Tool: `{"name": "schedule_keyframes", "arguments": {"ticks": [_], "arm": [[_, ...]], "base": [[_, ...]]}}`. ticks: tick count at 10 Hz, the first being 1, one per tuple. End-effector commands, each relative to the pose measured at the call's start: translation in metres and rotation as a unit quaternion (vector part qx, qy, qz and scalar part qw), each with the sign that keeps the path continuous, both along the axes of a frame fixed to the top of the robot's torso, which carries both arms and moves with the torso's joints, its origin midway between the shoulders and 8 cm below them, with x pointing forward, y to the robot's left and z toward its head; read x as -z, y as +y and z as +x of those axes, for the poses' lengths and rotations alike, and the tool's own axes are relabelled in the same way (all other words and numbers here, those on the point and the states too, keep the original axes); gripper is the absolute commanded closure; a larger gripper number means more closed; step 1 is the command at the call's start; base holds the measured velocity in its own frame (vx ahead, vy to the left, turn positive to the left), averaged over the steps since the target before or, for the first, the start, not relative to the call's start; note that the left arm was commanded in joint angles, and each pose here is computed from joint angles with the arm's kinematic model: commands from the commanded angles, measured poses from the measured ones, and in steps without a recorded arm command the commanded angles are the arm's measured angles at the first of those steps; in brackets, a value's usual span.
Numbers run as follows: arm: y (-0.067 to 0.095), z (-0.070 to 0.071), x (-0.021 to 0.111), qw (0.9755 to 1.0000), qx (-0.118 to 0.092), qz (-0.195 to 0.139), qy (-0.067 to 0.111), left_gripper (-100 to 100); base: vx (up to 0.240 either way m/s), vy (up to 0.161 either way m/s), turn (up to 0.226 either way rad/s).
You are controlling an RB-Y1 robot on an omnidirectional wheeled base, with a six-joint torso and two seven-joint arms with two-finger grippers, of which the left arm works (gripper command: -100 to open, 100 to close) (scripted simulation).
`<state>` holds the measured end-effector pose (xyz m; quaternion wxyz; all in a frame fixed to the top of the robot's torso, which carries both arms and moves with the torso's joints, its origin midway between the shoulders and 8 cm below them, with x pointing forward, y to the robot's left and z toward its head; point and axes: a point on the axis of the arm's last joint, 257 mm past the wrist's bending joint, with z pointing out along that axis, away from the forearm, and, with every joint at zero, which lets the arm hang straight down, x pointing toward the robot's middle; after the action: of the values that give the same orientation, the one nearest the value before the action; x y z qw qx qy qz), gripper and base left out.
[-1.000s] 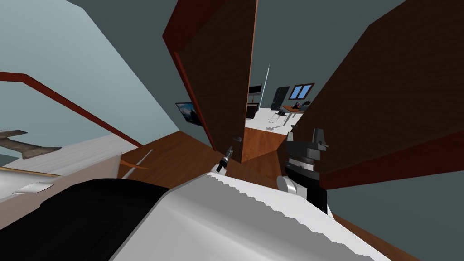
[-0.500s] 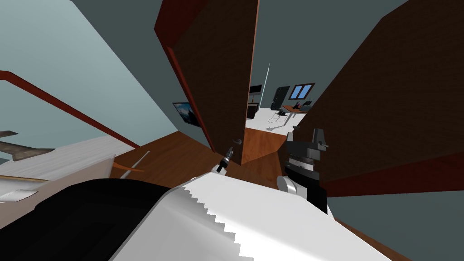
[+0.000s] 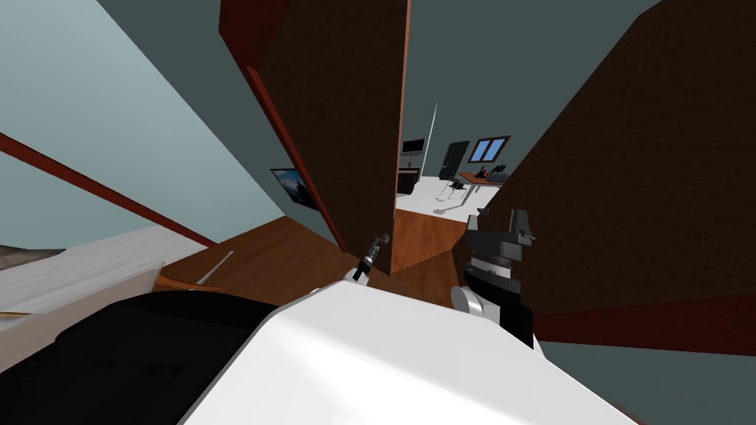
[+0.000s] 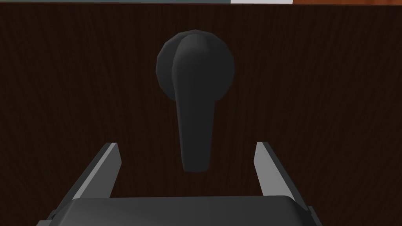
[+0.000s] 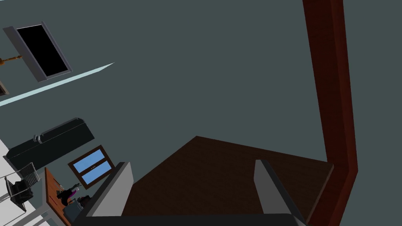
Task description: Push the door open
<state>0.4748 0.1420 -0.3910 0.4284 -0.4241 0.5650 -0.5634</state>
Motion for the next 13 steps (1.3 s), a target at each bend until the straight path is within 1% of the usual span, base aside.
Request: {"name": "schedule_keyframes", "arguments": {"ticks": [1,3,4,5,10,11,12,13], "arm": [[0.000,0.000,0.000,1.0000,-0.002,-0.001,0.000,-100],[-0.002,0.000,0.000,1.0000,-0.004,-0.003,0.001,-100],[-0.001,0.000,0.000,1.0000,-0.003,-0.003,0.000,-100],[-0.001,0.000,0.000,1.0000,-0.003,-0.003,0.000,100],[-0.001,0.000,0.000,1.0000,-0.003,-0.003,0.000,100],[0.007,0.004,-0.001,0.9999,-0.011,-0.001,-0.002,100],[0.009,0.004,-0.001,0.9999,-0.013,0.000,-0.002,100],[0.014,0.005,-0.001,0.9998,-0.019,0.001,-0.002,100]], "base": [[0.194,-0.066,-0.021],[0.182,-0.024,-0.027],[0.075,-0.018,-0.001],[-0.009,0.003,0.004],[-0.007,0.003,-0.005],[0.090,-0.036,0.018],[0.143,-0.071,0.034],[0.163,-0.077,0.037]]}}
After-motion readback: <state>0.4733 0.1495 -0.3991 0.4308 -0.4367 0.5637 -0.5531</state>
